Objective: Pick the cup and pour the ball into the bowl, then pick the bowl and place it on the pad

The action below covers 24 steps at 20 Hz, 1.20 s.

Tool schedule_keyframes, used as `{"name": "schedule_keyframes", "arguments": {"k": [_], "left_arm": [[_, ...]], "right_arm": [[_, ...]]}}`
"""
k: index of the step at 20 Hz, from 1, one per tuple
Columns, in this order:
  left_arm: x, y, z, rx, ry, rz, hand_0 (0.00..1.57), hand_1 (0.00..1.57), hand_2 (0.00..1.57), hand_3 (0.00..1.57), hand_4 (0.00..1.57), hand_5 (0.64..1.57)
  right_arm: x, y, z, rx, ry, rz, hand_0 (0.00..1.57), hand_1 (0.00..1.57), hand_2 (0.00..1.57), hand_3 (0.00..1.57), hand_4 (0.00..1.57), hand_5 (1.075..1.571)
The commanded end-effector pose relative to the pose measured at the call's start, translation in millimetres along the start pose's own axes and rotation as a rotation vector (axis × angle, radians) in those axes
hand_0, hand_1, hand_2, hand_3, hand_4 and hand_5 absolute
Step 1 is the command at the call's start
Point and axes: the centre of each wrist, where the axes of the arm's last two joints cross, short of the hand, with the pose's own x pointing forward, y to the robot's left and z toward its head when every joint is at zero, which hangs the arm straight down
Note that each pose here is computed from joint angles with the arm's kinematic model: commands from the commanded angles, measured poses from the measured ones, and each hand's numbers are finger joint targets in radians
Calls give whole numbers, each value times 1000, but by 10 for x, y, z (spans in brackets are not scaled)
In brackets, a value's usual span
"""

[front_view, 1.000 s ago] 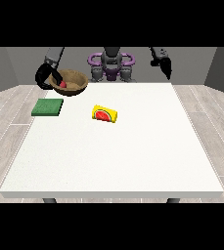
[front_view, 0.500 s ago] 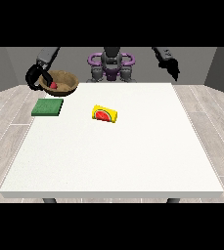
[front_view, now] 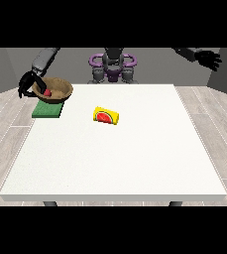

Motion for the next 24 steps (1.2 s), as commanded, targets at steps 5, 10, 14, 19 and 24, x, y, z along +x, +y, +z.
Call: {"name": "schedule_keyframes", "arguments": {"k": [5, 10, 14, 19, 24], "left_arm": [[-1, 762, 194, 92, -23, 2, 0, 0, 0, 0, 1193, 1557], [216, 544, 28, 3, -104, 9, 0, 0, 0, 0, 1188, 1558], [291, 452, -132, 30, -123, 18, 0, 0, 0, 0, 1174, 1549], [117, 444, 76, -2, -52, 13, 0, 0, 0, 0, 1158, 1547], [-53, -453, -58, -101, 78, 54, 0, 0, 0, 0, 902, 1559]], "right_arm": [[250, 97, -19, 13, -57, -24, 1571, 1571, 1571, 0, 747, 1566], [-62, -360, -91, -210, 24, -57, 1218, 1218, 1411, 1299, 0, 1553], [265, -339, -205, -109, -2, -95, 420, 420, 562, 917, 0, 1518], [43, -291, -154, -77, 42, -96, 0, 0, 140, 93, 0, 1370], [236, -245, -204, -5, 109, -7, 0, 0, 0, 0, 0, 1356]]}}
